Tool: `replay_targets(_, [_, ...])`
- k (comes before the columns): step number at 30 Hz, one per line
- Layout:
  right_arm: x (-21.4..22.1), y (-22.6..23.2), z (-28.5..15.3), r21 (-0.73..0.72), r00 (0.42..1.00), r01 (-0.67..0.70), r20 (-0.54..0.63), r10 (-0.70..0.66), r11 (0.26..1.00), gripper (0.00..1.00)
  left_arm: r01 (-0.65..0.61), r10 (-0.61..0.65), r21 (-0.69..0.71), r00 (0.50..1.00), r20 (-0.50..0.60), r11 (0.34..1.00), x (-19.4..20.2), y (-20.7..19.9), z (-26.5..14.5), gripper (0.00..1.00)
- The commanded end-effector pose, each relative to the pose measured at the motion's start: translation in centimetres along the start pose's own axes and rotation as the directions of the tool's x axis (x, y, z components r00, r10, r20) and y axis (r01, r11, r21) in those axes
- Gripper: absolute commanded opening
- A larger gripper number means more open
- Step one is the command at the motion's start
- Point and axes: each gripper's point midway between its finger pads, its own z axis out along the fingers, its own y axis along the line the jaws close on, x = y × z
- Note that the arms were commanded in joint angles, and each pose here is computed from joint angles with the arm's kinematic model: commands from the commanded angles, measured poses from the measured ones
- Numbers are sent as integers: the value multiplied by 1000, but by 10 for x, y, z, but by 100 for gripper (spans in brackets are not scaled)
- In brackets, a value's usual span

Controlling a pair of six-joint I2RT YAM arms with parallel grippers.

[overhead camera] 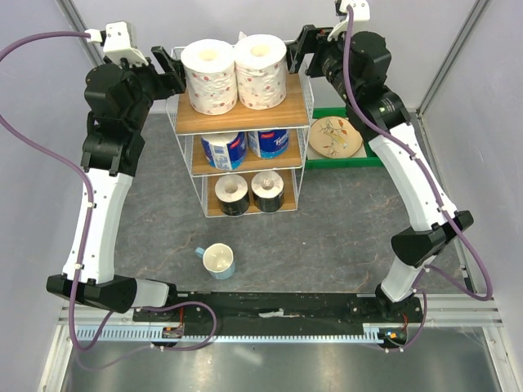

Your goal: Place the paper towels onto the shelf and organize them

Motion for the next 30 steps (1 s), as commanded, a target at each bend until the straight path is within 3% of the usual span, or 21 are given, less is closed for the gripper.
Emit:
replay_targets(1, [-36,22,-28,-73,998,-11,66,16,997,90,19,-19,103,1000,5,995,-4,-20,-6,81])
replay_targets(10, [-40,21,-40,-70,997,-1,75,7,998,90,-6,6,132,1000,-1,991,-2,-23,-9,81])
replay_targets(30, [-30,2,-33,24,998,5,67,-7,1000,91,-38,38,6,998,49,999,-13,2,-35,83])
